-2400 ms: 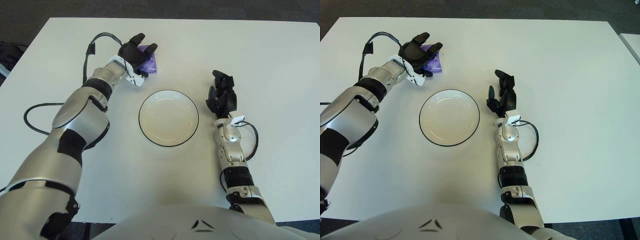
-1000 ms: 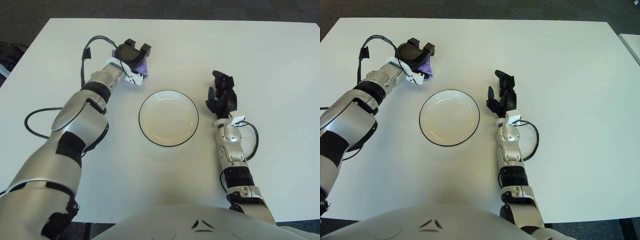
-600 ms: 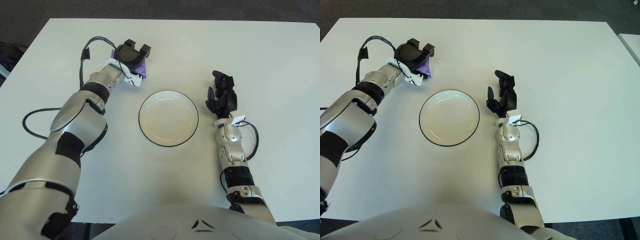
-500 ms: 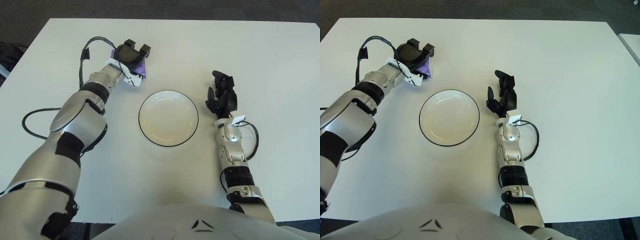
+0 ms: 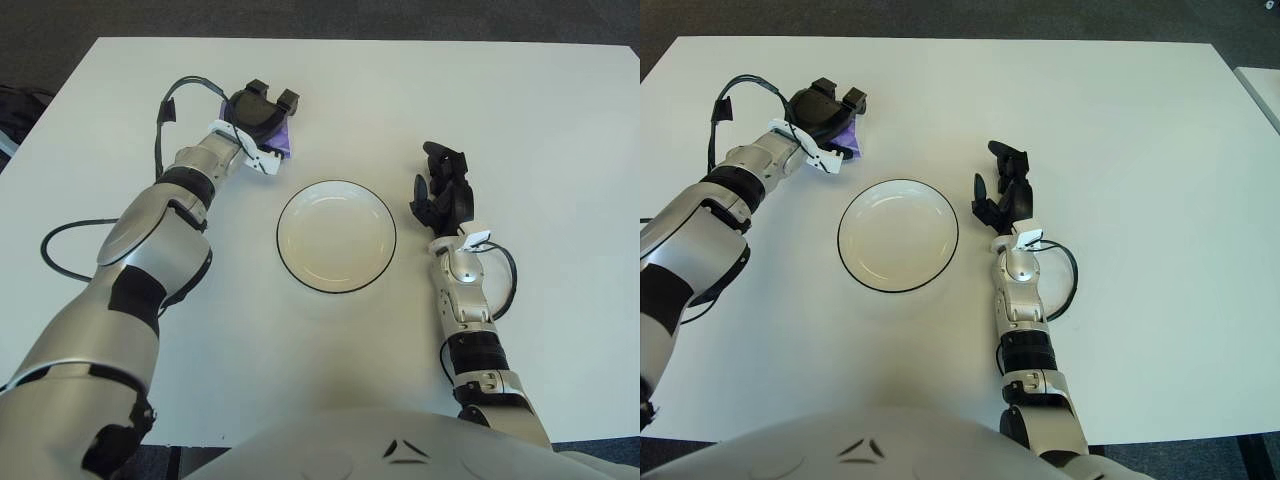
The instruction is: Put the tissue paper into the plate.
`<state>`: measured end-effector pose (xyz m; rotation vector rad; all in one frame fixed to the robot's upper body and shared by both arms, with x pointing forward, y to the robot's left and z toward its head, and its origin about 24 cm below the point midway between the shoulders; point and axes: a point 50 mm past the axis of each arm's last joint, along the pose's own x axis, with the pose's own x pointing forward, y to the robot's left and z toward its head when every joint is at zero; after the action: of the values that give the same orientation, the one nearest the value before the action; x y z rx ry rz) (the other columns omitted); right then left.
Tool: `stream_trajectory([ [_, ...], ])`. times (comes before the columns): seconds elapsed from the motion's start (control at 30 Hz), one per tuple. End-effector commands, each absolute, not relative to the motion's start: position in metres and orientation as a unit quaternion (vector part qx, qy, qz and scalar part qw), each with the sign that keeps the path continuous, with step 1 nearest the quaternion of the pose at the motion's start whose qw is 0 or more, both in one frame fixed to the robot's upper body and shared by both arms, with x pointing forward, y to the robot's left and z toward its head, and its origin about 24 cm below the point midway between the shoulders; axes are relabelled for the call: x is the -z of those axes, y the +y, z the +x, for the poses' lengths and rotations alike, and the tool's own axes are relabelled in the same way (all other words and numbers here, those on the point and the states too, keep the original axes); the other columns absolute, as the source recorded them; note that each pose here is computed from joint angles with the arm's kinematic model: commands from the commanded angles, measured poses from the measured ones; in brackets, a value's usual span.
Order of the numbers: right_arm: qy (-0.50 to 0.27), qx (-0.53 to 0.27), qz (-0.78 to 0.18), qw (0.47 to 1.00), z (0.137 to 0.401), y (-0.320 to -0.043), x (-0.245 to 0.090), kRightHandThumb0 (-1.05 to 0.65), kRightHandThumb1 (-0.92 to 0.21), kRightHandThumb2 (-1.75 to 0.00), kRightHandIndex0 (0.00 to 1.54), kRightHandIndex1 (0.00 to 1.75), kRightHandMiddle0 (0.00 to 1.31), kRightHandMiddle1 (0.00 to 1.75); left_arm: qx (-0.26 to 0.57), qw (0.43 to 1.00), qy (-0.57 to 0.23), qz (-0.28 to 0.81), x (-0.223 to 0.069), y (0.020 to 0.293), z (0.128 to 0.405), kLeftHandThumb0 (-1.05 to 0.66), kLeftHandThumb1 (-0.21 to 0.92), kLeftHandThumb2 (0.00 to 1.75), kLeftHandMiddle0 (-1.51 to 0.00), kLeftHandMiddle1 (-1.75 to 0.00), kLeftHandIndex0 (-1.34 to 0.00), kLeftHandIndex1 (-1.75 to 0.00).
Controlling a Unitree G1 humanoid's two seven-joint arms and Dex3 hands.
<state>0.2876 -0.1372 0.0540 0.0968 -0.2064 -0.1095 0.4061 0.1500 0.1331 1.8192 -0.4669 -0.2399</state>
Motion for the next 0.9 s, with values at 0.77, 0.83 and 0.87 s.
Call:
stream_trajectory([
  [0.77,0.013,0.066,0.048,0.997,0.271,-0.143,-0.003,-0.53,-0.72,-0.76,0.32,0.31,0.00,1.10,0.062,0.650,-0.281,0.703,-0.158,0.150,0.404,-0.47,0.37,1.25,-1.13,-1.75,-0.58,-1.75],
  [0.83,0.014,0.066,0.048,0.997,0.271,-0.143,-0.002,-0.52,-0.72,-0.76,0.32,0.31,0.00,1.09,0.056,0.659,-0.299,0.688,-0.167,0.149,0.404,-0.47,0.36,1.26,-1.15,-1.75,-0.58,-1.75],
  [0.87,0.014,0.066,0.048,0.997,0.271,-0.143,-0.002,-0.52,-0.72,-0.76,0.32,0.32,0.00,1.09,0.055,0.661,-0.302,0.685,-0.169,0.149,0.404,-0.47,0.36,1.27,-1.16,-1.75,-0.58,-1.75],
])
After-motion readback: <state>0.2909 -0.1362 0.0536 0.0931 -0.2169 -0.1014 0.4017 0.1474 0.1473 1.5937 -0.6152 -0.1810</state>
